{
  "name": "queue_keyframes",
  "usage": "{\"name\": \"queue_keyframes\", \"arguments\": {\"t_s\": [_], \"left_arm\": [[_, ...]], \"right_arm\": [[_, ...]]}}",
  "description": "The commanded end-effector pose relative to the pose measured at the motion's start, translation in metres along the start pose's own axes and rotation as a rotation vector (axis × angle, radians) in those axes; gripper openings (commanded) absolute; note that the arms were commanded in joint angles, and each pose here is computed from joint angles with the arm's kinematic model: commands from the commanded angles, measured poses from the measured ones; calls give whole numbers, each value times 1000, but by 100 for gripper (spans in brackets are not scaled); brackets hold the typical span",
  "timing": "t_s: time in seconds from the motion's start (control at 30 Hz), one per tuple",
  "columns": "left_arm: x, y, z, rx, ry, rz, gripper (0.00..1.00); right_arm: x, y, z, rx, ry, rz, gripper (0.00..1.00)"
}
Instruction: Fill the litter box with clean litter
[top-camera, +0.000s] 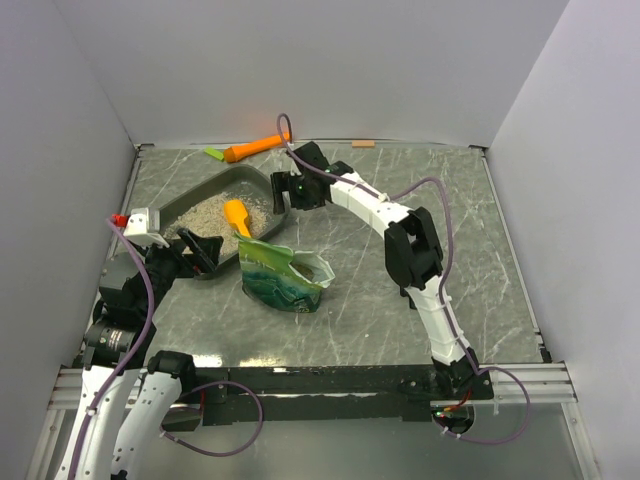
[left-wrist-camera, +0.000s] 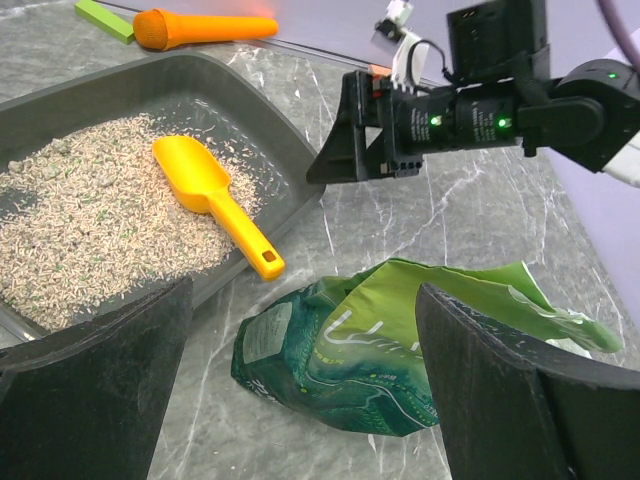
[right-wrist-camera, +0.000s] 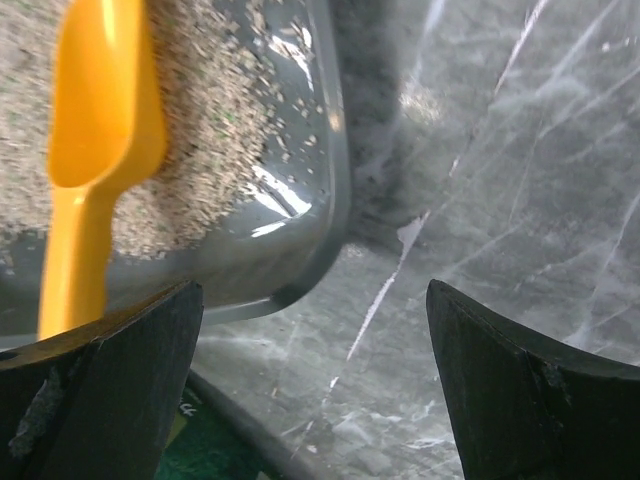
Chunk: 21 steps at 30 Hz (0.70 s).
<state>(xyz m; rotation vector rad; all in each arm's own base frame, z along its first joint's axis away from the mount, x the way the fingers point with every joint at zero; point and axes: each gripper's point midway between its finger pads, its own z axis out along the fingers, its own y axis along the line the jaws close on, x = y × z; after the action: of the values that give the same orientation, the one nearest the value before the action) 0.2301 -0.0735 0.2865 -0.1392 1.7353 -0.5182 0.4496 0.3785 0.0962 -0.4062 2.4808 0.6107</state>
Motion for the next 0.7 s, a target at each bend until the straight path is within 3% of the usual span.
{"name": "queue_keyframes", "arguments": {"t_s": [0.0,0.33,0.43,0.47,0.63,0.67], "left_arm": [[0,0,0,2,-6,-2,97],[0,0,-1,1,-7,-2,97],[0,0,-1,3,-9,-3,97],[1,0,-1,3,-8,-3,97],[0,-1,-2,5,-10,-2,97],[0,-1,-2,6,-11,-3,97]], "right_arm": [[-4,4,0,21,-2,5,99],[25,-10,18,52,84,12,96],[31,-14,21,64,101,12,81],[32,-15,22,66,103,10,71],[34,-15,22,64,111,13,40],[32,-16,22,67,106,14,29]]}}
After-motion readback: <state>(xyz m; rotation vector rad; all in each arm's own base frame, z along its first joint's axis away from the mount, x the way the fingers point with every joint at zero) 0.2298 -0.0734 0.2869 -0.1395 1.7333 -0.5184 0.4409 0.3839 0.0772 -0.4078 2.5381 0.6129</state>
